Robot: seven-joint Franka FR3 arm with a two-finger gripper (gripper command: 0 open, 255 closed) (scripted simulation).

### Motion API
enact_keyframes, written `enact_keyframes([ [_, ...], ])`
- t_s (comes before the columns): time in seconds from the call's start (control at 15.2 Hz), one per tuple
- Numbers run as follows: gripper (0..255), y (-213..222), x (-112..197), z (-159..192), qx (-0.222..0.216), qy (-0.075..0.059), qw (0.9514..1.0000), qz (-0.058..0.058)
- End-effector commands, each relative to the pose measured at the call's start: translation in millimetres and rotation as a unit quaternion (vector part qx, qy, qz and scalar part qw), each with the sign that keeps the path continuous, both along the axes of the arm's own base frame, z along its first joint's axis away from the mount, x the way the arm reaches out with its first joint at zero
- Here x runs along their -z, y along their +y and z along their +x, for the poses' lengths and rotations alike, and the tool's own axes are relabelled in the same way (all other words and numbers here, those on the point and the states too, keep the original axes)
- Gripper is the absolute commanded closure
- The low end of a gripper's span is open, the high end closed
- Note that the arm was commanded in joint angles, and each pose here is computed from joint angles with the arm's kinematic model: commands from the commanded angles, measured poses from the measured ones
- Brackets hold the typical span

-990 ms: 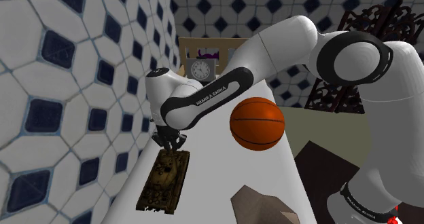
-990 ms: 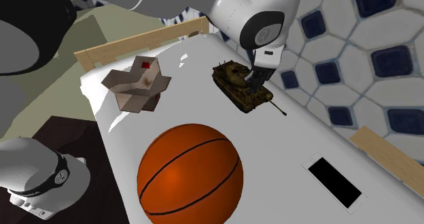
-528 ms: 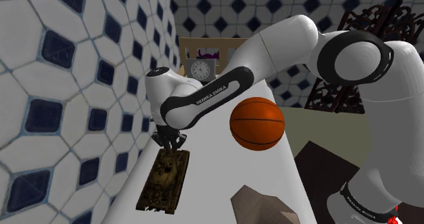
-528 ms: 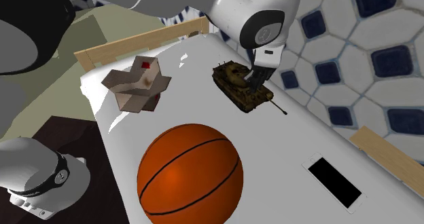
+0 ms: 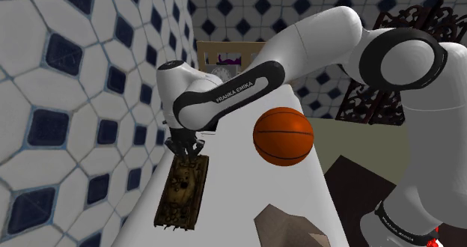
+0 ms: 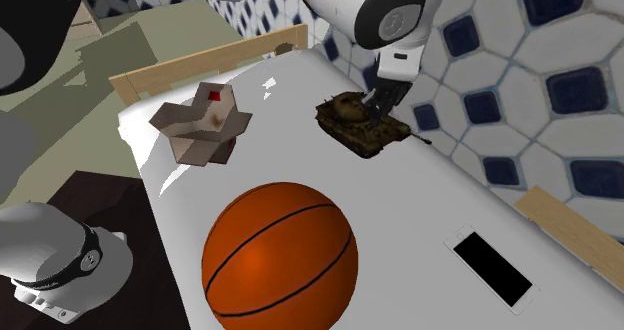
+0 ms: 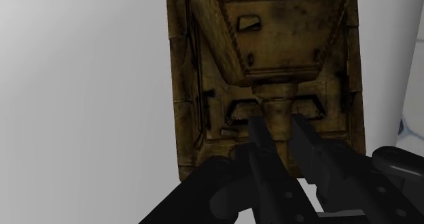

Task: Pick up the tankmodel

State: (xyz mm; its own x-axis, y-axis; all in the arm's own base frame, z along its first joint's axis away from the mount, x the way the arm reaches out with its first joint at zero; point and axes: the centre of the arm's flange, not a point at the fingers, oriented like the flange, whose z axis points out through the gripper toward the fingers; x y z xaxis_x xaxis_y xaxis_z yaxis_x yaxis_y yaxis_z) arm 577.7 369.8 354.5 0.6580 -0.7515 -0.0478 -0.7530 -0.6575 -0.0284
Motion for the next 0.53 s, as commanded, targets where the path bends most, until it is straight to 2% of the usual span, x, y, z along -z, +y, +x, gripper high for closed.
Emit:
enact_keyframes([
  [0.0,255,0.7,-12.1,1.3,0.0,-0.001,1.0,0.001],
  [0.33,255,0.7,-38.5,1.3,0.0,-0.001,1.0,0.001],
  [0.46,255,0.7,-39.3,1.2,0.0,-0.001,1.0,0.001],
])
